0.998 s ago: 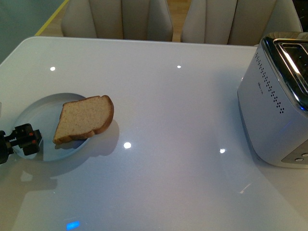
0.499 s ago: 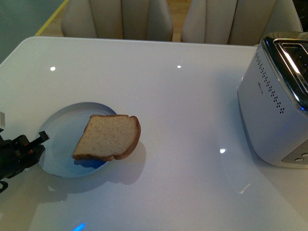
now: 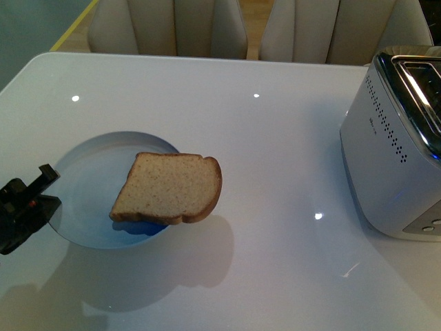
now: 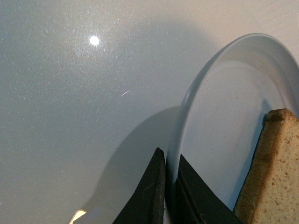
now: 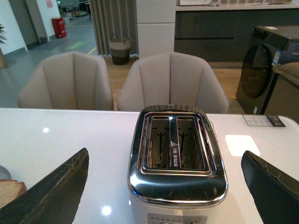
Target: Left arm holds plate, right arm toasts bread
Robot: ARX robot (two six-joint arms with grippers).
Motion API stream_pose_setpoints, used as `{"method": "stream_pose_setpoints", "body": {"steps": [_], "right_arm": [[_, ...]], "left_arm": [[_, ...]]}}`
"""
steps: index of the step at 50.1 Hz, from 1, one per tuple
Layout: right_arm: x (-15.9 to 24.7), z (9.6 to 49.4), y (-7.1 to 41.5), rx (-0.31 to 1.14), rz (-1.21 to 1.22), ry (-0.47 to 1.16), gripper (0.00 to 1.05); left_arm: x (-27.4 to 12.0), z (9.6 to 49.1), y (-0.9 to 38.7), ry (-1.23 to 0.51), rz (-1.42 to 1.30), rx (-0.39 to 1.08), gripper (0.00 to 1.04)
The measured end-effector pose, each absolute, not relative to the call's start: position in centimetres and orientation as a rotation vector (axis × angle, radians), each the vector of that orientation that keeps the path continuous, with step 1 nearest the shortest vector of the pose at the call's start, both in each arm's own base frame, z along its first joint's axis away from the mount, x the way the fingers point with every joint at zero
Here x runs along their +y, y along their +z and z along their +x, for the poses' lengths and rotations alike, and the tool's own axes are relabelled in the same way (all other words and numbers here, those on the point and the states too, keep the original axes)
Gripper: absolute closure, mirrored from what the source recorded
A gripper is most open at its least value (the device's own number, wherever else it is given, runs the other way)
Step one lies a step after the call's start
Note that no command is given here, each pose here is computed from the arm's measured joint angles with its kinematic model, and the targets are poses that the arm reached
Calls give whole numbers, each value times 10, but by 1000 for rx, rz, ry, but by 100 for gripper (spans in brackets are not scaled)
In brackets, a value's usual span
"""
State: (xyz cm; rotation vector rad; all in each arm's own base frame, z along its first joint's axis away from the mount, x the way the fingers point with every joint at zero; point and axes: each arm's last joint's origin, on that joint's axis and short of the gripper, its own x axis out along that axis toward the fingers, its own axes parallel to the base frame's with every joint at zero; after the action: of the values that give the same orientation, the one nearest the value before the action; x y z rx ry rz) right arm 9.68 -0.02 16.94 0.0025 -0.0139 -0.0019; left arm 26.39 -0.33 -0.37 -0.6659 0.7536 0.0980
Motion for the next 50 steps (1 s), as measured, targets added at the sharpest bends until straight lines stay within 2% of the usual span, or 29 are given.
{"method": "stream_pose_setpoints", "body": {"steps": [17, 30, 50], "right_arm": [[0, 97, 169, -14, 2, -2, 9], [0, 97, 169, -14, 2, -2, 9], [0, 97, 169, -14, 2, -2, 9]], "left_arm": [[-16, 257, 58, 144, -643, 745, 102], [-44, 265, 108, 106, -673, 698, 102], [-86, 268, 157, 69, -732, 672, 102]]}}
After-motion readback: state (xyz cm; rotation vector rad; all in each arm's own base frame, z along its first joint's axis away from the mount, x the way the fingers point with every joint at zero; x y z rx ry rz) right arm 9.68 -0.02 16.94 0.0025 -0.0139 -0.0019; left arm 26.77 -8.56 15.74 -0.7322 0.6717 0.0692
